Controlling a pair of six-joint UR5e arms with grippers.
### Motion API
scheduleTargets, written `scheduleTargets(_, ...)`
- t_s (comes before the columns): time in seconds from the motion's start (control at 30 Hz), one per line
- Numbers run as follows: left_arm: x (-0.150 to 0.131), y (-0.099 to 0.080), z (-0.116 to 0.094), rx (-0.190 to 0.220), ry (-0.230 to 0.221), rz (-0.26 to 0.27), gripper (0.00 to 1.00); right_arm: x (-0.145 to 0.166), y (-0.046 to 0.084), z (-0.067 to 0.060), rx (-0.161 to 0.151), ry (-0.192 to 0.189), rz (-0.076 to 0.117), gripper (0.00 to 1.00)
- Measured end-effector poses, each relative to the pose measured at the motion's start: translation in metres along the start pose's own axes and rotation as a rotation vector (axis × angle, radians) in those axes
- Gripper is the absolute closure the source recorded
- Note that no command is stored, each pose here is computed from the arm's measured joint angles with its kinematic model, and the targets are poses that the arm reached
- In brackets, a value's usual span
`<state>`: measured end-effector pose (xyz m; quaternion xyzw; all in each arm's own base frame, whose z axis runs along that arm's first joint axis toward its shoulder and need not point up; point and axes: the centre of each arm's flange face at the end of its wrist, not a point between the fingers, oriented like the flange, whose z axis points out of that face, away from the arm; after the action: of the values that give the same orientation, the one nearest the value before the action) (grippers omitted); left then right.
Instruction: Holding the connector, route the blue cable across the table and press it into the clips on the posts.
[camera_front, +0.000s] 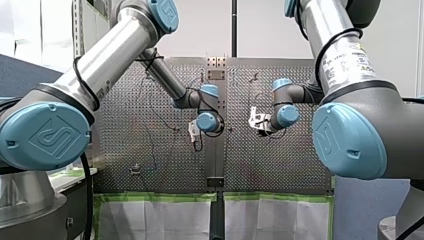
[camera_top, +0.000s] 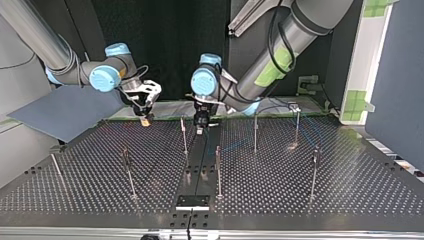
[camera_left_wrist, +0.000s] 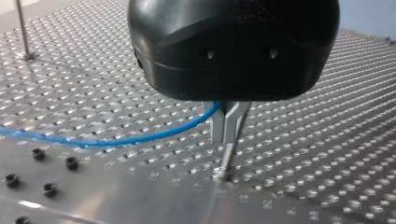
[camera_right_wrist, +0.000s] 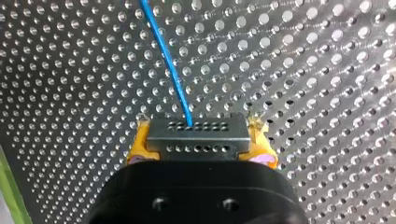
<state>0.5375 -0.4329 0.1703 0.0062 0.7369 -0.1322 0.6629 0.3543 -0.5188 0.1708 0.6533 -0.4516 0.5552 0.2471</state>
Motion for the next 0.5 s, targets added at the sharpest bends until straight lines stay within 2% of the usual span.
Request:
scheduleTargets(0.1,0.008,-0.001,-0.009,-0.012,0.036,0.029,1.00,-0.001,-0.003,-0.001,0.008,-0.008,-0.003,1.00)
scheduleTargets(0.27,0.026,0.005,-0.028,-0.050,0.106,0.067,1.00,-0.003,-0.007,-0.003,0.013,-0.025,-0.019,1.00)
scheduleTargets(0.37,0.029,0.005,-0.033,-0.052,0.117,0.072,1.00,-0.003,-0.005,-0.003,0.011,-0.029,-0.021,1.00)
scheduleTargets(0.5,0.020,0.002,-0.035,-0.045,0.108,0.065,1.00,0.001,-0.004,-0.002,0.013,-0.024,-0.024,1.00)
